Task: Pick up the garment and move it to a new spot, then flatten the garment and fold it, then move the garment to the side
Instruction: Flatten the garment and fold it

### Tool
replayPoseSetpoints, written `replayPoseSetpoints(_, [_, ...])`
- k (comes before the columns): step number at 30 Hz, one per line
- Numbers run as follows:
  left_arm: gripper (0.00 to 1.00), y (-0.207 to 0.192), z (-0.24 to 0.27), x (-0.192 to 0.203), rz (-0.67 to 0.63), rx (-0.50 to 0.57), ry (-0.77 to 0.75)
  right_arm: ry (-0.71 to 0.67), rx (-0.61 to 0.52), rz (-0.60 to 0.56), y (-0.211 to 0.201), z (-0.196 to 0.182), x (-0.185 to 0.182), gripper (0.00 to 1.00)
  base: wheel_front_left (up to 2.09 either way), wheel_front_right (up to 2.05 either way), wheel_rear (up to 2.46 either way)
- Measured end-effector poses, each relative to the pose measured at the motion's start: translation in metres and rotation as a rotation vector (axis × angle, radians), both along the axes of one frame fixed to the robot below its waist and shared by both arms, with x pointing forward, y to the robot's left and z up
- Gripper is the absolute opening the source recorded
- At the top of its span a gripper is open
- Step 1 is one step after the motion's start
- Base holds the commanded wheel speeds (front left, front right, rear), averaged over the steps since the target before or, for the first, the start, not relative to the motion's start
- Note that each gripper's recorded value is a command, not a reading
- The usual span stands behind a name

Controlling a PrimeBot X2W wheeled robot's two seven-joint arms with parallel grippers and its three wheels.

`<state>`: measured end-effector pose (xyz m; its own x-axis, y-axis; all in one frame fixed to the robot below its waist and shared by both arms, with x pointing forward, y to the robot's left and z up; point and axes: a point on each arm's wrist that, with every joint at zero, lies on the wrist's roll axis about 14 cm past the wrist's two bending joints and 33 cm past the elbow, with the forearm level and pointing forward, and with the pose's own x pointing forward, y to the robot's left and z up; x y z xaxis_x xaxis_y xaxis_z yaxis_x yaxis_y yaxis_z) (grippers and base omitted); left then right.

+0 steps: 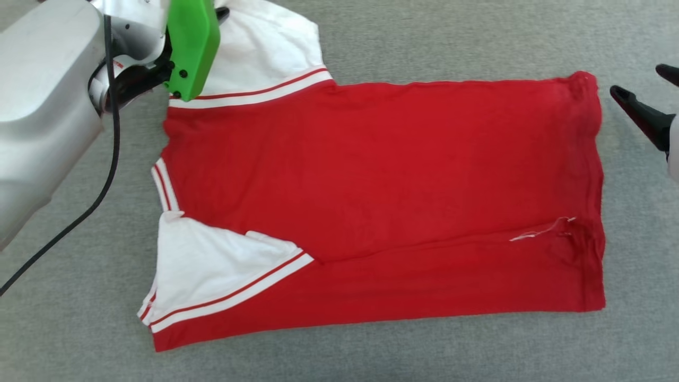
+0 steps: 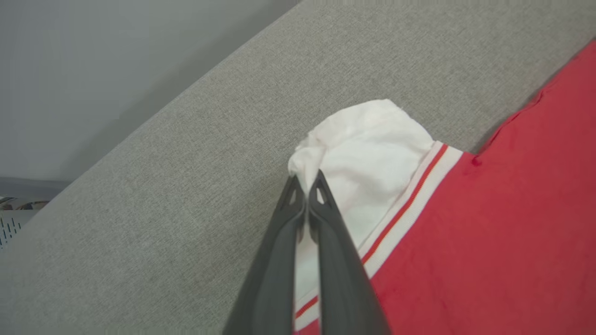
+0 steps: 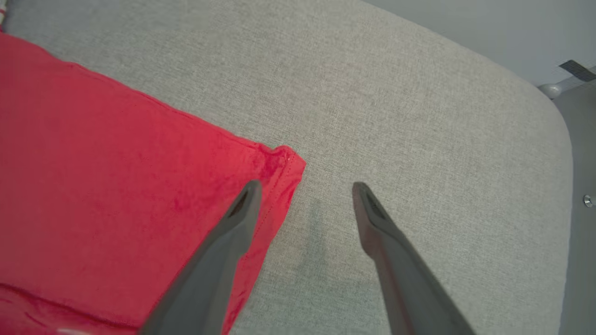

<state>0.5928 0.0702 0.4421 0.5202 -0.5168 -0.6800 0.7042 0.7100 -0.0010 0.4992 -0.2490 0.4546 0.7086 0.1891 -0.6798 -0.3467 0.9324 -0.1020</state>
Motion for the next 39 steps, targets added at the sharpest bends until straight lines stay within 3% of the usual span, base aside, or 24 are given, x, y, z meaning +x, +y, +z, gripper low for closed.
replayPoseSetpoints(5, [0.00,0.006,0.006,-0.005,-0.006,0.004,-0.033,0.171,-0.061,0.017,0.003,-0.021,0.008,1.00,0.00,0.00,0.00])
replayPoseSetpoints(9, [0.00,0.008,-0.002,-0.007,-0.015,0.006,-0.034,0.268,-0.032,0.009,0.018,-0.053,0.022,1.00,0.00,0.00,0.00])
replayPoseSetpoints(16, [0.00,0.015,-0.011,-0.008,-0.005,0.011,-0.027,0.376,-0.051,-0.017,0.016,-0.095,0.017,1.00,0.00,0.00,0.00])
replayPoseSetpoints(17, [0.00,0.015,-0.011,-0.009,-0.004,0.011,-0.028,0.384,-0.046,-0.018,0.016,-0.097,0.016,0.94,0.00,0.00,0.00])
replayPoseSetpoints(18, [0.00,0.015,-0.010,-0.009,-0.004,0.010,-0.032,0.384,-0.041,-0.017,0.017,-0.097,0.016,0.36,0.00,0.00,0.00])
replayPoseSetpoints(19, [0.00,0.016,-0.008,-0.009,-0.004,0.011,-0.036,0.373,-0.030,-0.015,0.019,-0.096,0.017,0.00,0.00,0.00,0.00])
replayPoseSetpoints(30, [0.00,0.021,0.012,-0.029,0.008,-0.014,-0.083,0.091,0.055,0.032,0.033,-0.052,0.026,0.00,0.00,0.00,0.00])
replayPoseSetpoints(39, [0.00,0.033,0.019,-0.081,0.028,-0.051,-0.089,-0.030,0.115,0.067,0.038,-0.030,-0.010,0.00,0.00,0.00,0.00])
